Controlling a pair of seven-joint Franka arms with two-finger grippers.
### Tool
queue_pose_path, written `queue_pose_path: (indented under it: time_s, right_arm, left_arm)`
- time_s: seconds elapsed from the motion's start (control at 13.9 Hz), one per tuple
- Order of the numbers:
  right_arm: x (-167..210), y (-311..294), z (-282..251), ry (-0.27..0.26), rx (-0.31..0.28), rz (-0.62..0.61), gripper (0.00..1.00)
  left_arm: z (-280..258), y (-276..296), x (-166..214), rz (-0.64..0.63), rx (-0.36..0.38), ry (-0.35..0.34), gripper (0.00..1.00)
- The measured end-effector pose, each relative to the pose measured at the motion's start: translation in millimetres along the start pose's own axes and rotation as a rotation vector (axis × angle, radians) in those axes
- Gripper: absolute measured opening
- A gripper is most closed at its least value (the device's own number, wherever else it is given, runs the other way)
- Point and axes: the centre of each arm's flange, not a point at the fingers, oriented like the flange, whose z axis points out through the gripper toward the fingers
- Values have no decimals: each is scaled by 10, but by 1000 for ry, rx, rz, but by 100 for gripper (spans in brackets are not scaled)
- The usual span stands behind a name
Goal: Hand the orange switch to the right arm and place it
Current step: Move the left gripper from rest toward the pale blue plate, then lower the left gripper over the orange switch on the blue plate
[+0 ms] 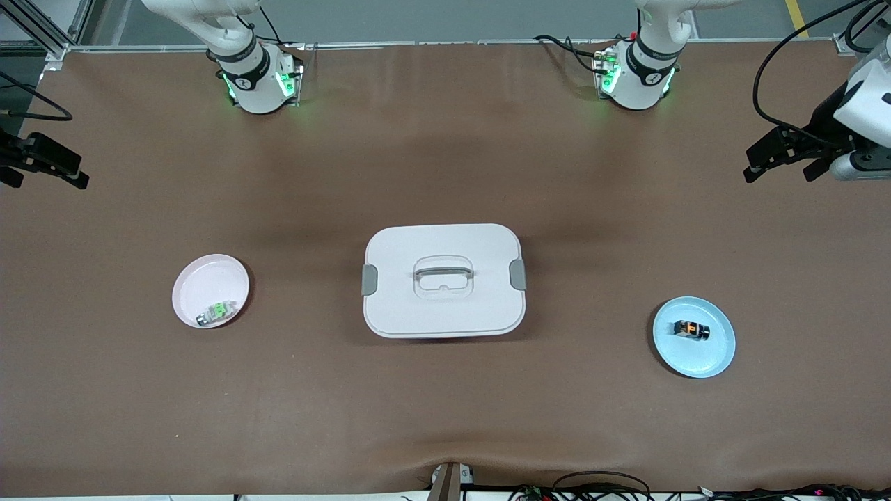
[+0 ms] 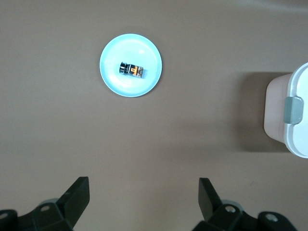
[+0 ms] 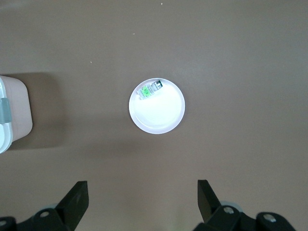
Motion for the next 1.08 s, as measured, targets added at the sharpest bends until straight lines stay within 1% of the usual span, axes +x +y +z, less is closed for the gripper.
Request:
queue_pose_path:
  time_s: [0.36, 0.65, 0.87, 1.08]
  right_arm:
    - [0, 12, -4, 1, 0, 2, 100]
    - [0, 14, -8, 2, 0, 3, 100]
    - [0, 15, -10, 3, 0, 3, 100]
    - [0, 18, -11, 3, 0, 4, 100]
  left_arm:
    - [526, -99, 250, 30, -2, -81, 100]
    - [1064, -375, 561, 33, -11, -86, 100]
    - [1510, -416, 746, 44, 11, -94, 100]
    - [2009, -435, 897, 84, 6, -107, 100]
